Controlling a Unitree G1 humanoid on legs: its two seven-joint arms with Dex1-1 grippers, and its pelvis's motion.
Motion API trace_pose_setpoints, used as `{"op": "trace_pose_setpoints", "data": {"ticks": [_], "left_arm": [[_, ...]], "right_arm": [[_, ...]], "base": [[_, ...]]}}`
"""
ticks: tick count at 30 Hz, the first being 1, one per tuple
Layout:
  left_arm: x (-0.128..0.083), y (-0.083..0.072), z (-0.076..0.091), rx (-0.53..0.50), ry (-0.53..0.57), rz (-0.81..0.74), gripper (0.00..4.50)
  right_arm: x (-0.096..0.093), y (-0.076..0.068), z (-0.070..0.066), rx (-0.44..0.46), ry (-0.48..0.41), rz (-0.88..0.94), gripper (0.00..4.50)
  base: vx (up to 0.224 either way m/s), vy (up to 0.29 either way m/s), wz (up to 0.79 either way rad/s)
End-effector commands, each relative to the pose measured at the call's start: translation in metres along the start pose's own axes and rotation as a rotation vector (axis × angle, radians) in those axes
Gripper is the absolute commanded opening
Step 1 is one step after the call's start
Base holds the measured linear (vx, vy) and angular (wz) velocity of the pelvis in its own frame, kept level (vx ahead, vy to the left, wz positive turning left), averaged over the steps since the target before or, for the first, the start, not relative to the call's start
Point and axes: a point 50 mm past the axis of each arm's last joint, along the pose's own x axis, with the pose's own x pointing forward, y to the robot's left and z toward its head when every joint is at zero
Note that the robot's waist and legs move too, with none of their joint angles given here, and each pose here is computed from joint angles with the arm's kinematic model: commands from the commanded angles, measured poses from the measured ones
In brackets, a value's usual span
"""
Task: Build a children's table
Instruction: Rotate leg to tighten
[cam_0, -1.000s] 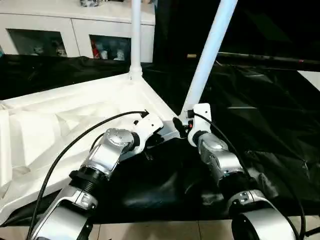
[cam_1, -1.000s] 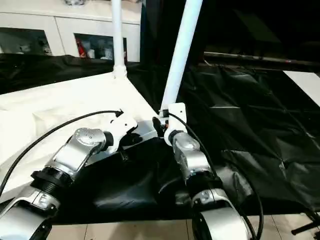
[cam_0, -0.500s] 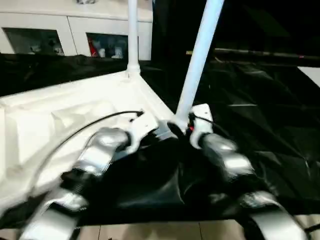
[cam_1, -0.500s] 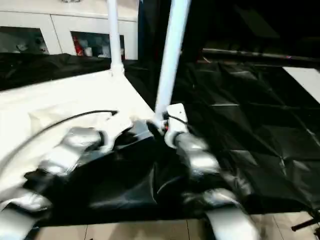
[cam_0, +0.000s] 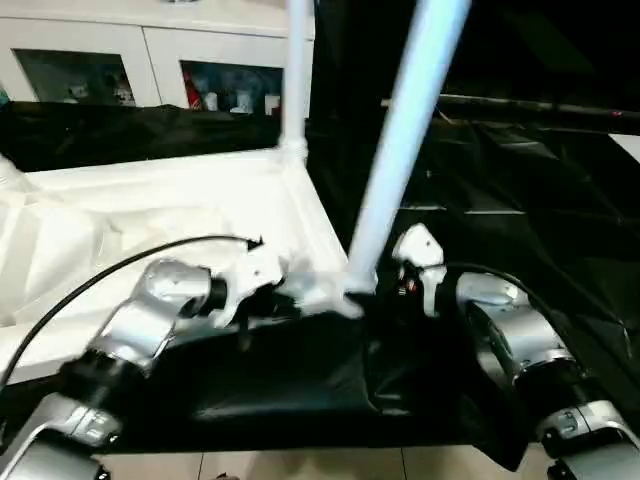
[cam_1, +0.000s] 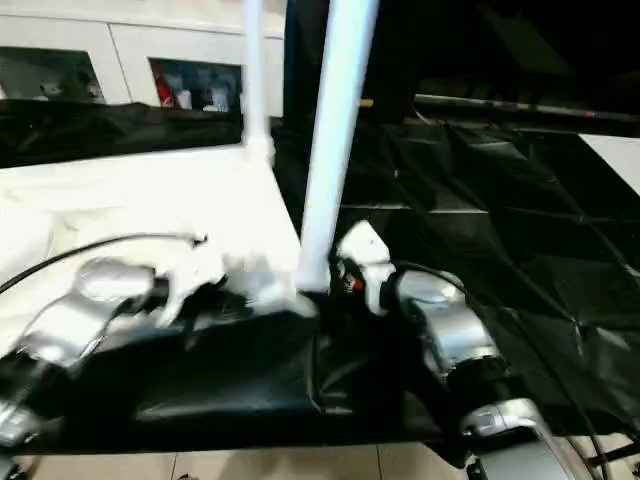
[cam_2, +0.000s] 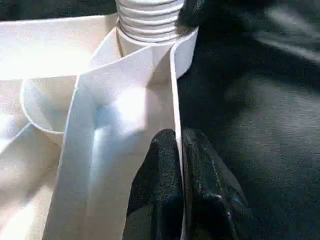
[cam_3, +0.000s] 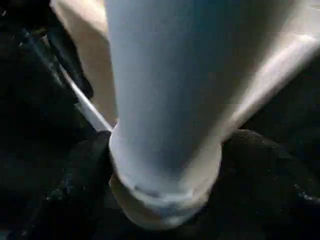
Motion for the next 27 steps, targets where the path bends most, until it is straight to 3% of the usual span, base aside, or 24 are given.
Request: {"op": "trace_pose_setpoints", "data": {"ticks": [1, 11, 22, 27], "left_arm": [[0.01, -0.011, 0.012, 0.054, -0.05, -0.118, 0.0], [0.006, -0.011, 0.01, 0.064, -0.045, -0.117, 0.0], [0.006, -0.01, 0.008, 0.063, -0.043, -0.106, 0.0], [0.011, -0.002, 0.005, 0.031, -0.024, -0.001, 0.0]], "right_arm": [[-0.002, -0.005, 0.003, -0.041, 0.028, -0.016, 3.88], [-0.002, -0.001, 0.004, -0.048, 0.023, 0.032, 3.88], [0.0, 0.0, 0.001, 0.009, -0.009, 0.001, 2.98], [0.005, -0.007, -0.007, 0.113, -0.029, -0.155, 2.79]], "base": [[0.0, 0.0, 0.0], [0.0, 0.0, 0.0], [0.0, 0.0, 0.0], [0.0, 0.0, 0.0]]}}
